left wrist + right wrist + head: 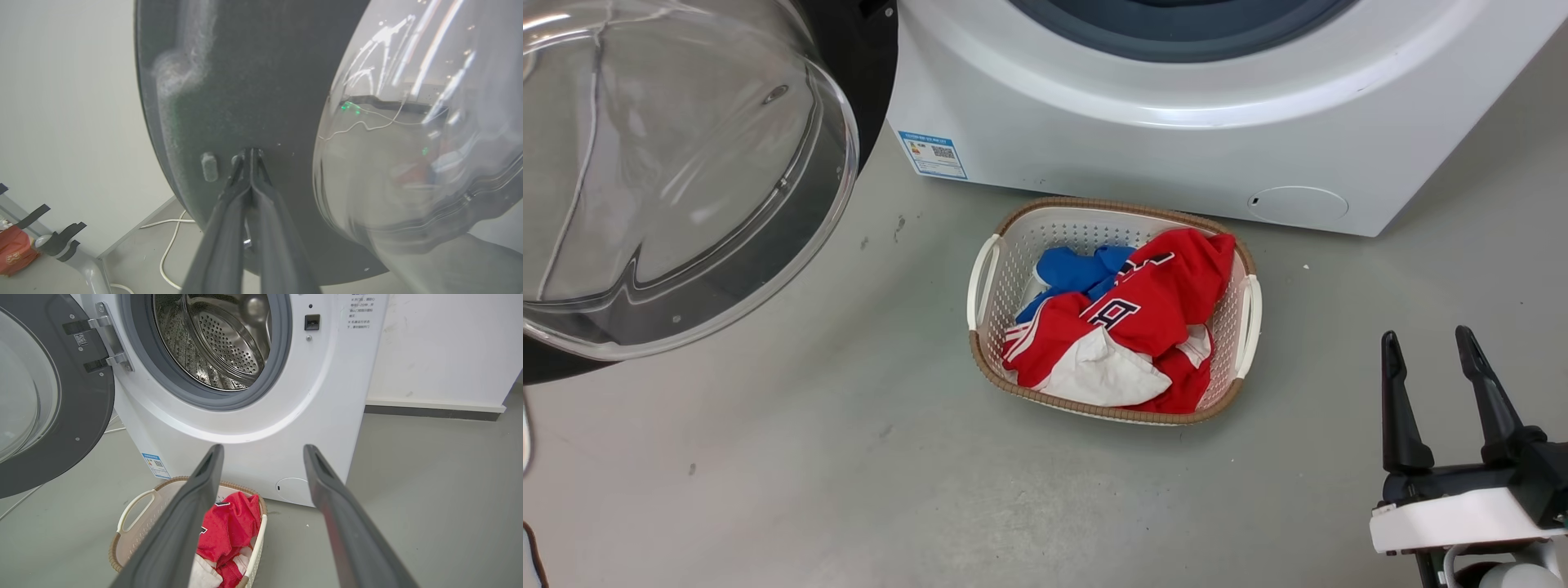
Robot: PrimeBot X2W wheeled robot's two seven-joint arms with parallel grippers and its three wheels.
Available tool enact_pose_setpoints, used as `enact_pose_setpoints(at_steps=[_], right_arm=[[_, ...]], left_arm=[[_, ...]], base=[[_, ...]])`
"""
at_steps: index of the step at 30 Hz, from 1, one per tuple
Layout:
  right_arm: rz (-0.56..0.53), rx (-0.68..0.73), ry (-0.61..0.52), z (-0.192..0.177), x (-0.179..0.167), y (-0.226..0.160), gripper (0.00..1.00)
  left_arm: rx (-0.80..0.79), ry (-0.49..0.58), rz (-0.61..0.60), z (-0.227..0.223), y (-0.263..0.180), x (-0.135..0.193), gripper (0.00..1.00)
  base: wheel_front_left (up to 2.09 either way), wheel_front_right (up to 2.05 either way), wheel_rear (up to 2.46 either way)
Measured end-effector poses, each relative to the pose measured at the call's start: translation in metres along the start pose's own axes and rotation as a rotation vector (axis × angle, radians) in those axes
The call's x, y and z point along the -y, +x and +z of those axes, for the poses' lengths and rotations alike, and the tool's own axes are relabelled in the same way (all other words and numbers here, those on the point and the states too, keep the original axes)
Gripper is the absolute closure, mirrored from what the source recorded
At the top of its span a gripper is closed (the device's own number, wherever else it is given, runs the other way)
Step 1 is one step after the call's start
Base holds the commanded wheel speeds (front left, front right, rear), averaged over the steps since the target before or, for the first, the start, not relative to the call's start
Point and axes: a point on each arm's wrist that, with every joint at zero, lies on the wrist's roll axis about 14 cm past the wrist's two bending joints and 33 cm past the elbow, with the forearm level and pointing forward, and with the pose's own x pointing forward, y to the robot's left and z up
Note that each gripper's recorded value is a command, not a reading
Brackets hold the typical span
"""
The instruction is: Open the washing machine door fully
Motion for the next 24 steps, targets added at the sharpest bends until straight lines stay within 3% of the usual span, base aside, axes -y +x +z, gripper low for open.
enact_pose_setpoints(at_steps=[12, 13, 14, 15, 24], right_arm=[[-0.016, 0.042, 0.007, 0.020, 0.002, -0.013, 0.00], [-0.017, 0.049, 0.008, 0.023, 0.002, -0.014, 0.00], [-0.017, 0.053, 0.008, 0.025, 0.002, -0.017, 0.00], [-0.017, 0.055, 0.007, 0.027, 0.001, -0.019, 0.00], [-0.018, 0.101, 0.008, 0.046, -0.001, -0.035, 0.00]], left_arm=[[0.068, 0.014, -0.046, 0.020, -0.015, -0.002, 1.00], [0.078, 0.011, -0.048, 0.023, -0.017, -0.003, 0.82], [0.089, 0.011, -0.049, 0.026, -0.020, -0.004, 0.26], [0.102, 0.016, -0.052, 0.030, -0.023, -0.005, 0.00], [0.243, 0.014, -0.108, 0.067, -0.054, 0.000, 0.00]], base=[[0.00, 0.00, 0.00], [0.00, 0.00, 0.00], [0.00, 0.00, 0.00], [0.00, 0.00, 0.00], [0.00, 0.00, 0.00]])
